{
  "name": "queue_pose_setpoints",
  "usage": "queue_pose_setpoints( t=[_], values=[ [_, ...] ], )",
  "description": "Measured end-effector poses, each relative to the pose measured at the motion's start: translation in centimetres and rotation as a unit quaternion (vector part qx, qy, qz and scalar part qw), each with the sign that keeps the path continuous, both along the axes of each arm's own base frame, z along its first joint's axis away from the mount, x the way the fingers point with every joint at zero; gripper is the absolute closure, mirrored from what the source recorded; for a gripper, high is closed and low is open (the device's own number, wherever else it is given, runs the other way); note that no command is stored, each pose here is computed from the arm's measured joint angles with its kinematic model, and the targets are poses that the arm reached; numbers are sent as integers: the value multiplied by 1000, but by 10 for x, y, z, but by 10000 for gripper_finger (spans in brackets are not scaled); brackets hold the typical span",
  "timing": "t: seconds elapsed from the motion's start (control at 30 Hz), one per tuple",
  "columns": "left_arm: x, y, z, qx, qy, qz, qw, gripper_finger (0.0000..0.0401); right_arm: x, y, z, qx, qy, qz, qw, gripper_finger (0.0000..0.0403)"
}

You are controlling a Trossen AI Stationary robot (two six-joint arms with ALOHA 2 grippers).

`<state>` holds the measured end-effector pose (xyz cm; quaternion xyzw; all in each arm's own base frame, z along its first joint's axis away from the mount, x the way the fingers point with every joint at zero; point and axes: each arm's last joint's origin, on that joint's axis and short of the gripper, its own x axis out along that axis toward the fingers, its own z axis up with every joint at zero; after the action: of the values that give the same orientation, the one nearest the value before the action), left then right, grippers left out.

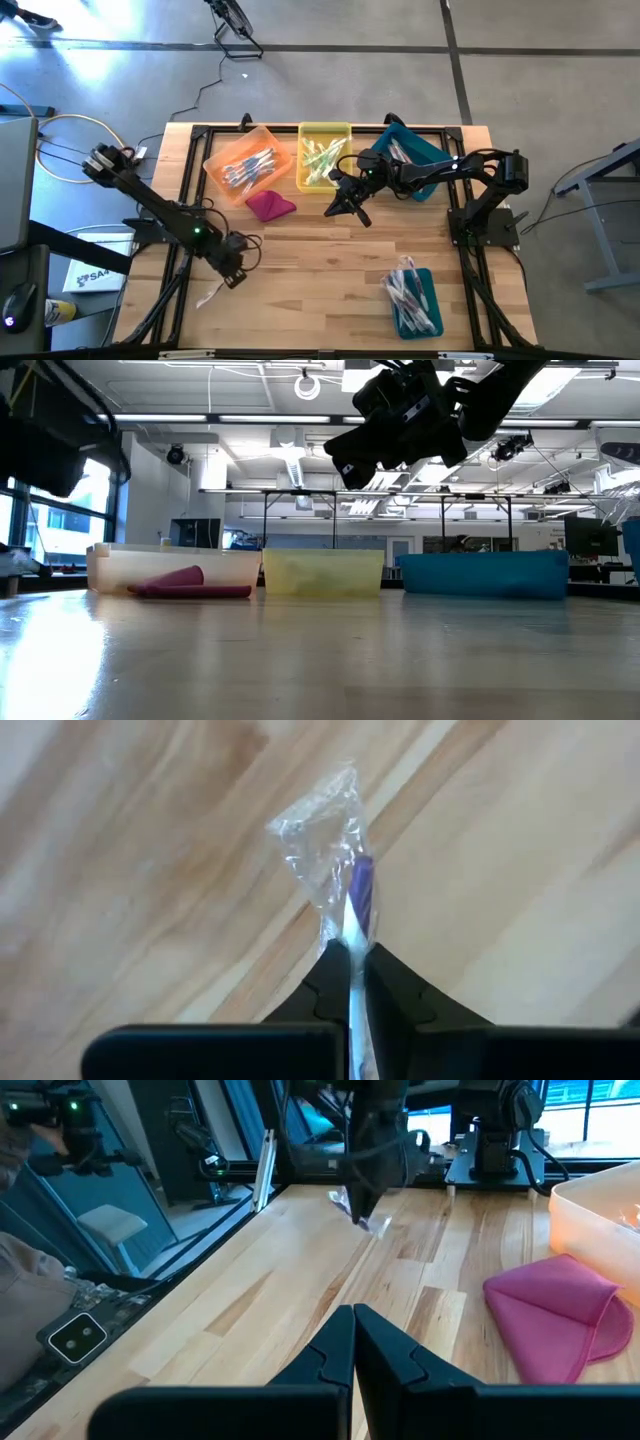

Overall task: Pick & Place Toothbrushes
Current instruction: Put the purple toothbrush into the bottom blue bin

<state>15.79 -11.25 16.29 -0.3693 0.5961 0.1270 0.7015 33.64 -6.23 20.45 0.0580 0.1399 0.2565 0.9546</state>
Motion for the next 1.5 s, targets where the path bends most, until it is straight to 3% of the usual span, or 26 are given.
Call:
queue_pose_setpoints(
  t=[0.37, 0.77, 0.87, 1.23, 1.5],
  values=[
    [-12, 16, 38, 35, -158, -3, 987, 394, 0, 0, 0, 0, 1, 0, 1000, 401],
    [-22, 31, 62, 140, -286, -18, 948, 394, 0, 0, 0, 0, 0, 0, 1000, 401],
    [-21, 34, 67, 181, -320, -26, 930, 394, 0, 0, 1, -1, -5, 0, 1000, 401],
    [9, 59, 97, 289, -453, -91, 838, 394, 2, -1, 9, 18, -32, -9, 999, 401],
    [24, 100, 103, 332, -473, -129, 806, 394, 4, -1, 14, 31, -47, -19, 998, 401]
  ],
)
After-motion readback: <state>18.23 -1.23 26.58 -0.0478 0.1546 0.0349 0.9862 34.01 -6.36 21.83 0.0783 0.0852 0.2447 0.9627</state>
